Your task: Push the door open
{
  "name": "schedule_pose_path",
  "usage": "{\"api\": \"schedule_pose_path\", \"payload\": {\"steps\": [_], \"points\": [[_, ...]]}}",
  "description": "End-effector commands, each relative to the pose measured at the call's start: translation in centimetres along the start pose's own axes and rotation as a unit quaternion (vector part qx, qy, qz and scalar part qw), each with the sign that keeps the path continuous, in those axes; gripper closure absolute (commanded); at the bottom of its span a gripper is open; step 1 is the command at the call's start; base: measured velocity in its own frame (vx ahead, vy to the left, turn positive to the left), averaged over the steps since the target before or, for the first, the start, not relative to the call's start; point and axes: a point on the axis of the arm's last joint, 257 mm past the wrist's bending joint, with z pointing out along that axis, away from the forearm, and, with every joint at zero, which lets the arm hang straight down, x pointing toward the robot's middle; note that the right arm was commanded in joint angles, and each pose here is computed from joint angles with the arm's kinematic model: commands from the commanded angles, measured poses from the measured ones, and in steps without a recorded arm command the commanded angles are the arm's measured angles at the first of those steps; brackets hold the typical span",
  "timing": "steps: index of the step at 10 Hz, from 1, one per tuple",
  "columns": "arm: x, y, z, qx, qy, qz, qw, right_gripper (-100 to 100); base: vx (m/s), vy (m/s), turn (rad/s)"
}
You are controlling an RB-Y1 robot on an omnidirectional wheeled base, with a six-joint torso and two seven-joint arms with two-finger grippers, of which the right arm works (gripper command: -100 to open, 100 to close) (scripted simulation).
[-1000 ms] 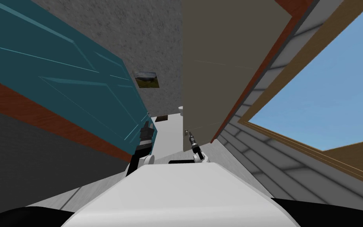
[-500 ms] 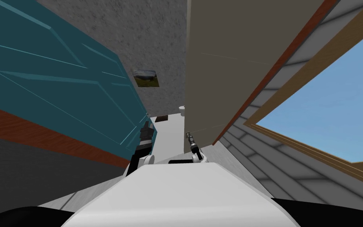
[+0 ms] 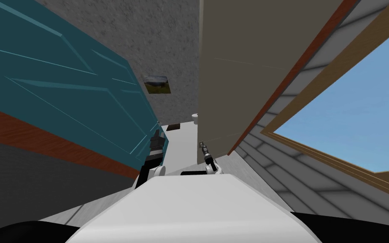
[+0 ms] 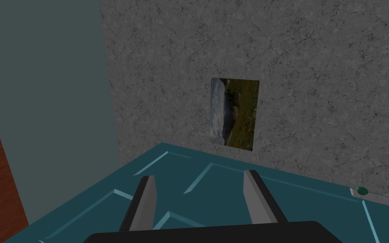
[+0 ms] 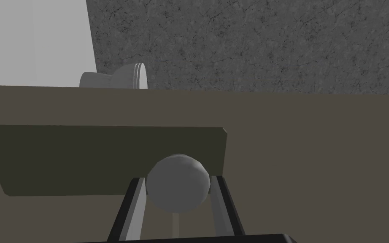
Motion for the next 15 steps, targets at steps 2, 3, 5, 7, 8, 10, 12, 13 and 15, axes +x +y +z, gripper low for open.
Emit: {"api": "schedule_pose_path", "payload": {"steps": [2,3,5,7,8,10,12,13,15], "points": [[-2.2,-0.2,-0.15,0.002,-0.014,-0.01,0.9998,100,0.138,0.069,-0.03],[-3.0,-0.2,-0.2,0.003,-0.019,-0.013,0.9997,100,0.18,0.105,-0.045],[-4.6,-0.2,-0.32,0.004,-0.032,-0.02,0.9993,100,0.176,0.078,-0.029],[-6.4,-0.2,-0.45,0.004,-0.046,-0.025,0.9986,100,0.192,0.061,-0.088],[-5.8,-0.3,-0.61,0.005,-0.039,-0.023,0.999,-100,-0.001,0.036,-0.055],[-5.7,-0.2,-0.58,0.005,-0.039,-0.022,0.999,-100,-0.153,-0.001,0.0],[-5.4,-0.2,-0.46,0.004,-0.038,-0.016,0.9991,-100,-0.205,0.018,-0.03],[-5.0,-0.1,-0.37,0.004,-0.037,-0.012,0.9992,-100,-0.22,0.026,-0.024],[-3.9,0.1,-0.11,0.002,-0.035,0.001,0.9994,-100,-0.201,0.029,-0.025]]}}
